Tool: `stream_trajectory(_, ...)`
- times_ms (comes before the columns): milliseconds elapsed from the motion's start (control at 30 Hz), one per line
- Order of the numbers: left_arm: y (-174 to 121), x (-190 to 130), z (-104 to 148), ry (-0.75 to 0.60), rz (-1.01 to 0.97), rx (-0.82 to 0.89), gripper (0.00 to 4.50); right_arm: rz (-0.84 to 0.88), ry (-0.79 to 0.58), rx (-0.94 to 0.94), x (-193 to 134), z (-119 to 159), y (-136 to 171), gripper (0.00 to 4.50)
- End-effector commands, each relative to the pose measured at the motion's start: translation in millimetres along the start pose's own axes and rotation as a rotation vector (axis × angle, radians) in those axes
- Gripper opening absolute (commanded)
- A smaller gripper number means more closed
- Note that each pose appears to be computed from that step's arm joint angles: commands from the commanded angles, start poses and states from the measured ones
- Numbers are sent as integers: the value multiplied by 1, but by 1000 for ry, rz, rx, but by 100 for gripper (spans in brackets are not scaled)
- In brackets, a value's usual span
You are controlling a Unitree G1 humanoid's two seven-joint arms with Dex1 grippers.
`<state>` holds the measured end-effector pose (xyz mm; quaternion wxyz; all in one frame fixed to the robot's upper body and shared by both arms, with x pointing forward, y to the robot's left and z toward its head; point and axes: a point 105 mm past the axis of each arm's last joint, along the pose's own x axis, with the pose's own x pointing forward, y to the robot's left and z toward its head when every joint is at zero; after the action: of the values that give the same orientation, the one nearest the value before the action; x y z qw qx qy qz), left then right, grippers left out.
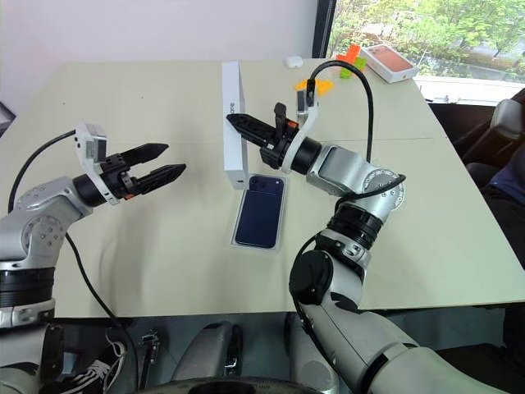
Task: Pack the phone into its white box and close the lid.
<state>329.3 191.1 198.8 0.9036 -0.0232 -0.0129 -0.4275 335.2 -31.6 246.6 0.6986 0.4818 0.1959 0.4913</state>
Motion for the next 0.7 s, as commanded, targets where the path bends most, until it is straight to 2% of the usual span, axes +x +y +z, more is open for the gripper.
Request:
stream_trajectory(33,-5,-5,16,-43,-10,38,450,42,63,88,6,-33,-7,4)
stream_trajectory(233,-10,-6,19,-59,-30,32,450,-64,123,131,2,-56,-29,4)
stream_trajectory(533,-17,-7,14,-43,-47,25,450,-110,117,190,4,-70,-34,4)
stream_trajectory(700,-17,-10,11,-39,-41,22,450,-115,89,216,10,-67,-29,4)
